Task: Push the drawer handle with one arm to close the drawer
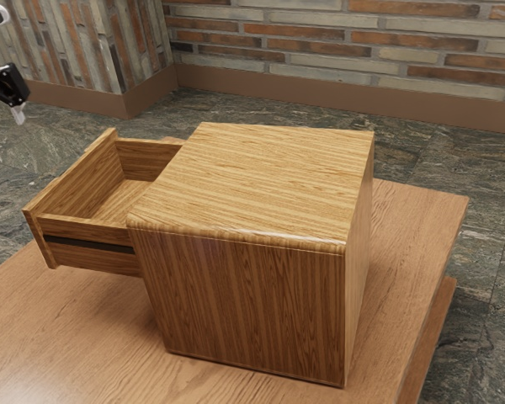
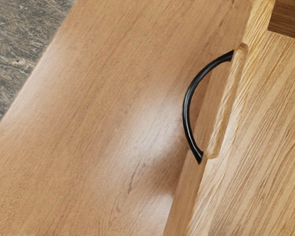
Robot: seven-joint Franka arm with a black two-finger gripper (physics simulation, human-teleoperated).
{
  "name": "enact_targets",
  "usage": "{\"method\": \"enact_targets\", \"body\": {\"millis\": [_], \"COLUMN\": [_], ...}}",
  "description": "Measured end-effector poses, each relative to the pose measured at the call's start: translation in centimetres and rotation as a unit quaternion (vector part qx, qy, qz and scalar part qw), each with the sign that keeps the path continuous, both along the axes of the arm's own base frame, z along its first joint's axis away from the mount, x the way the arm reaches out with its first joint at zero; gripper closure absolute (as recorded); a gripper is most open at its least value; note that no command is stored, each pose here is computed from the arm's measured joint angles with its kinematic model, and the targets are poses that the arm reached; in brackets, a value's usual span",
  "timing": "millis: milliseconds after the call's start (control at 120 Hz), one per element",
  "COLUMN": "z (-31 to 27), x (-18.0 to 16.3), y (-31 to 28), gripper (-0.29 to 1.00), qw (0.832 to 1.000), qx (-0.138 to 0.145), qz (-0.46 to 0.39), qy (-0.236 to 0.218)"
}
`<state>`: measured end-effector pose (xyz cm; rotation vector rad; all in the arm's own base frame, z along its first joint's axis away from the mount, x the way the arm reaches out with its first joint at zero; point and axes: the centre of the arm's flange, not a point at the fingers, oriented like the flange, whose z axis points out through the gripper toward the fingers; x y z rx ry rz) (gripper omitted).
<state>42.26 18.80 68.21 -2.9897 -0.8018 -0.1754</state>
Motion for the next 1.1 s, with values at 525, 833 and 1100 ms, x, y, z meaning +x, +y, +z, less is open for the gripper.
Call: {"method": "enact_targets", "body": {"millis": [525, 833, 1100], "z": [-4.4, -5.4, -9.9], "x": [-2.2, -8.0, -6.6], "y": [-1.3, 5.7, 9.1], "gripper": [0.00, 0.00, 0.54], "qw": [0.951, 0.841, 0.783], "qx": [-0.093, -0.129, -0.107], "qz": [0.294, 0.526, 0.613], "qy": [0.025, 0.007, -0.007]}}
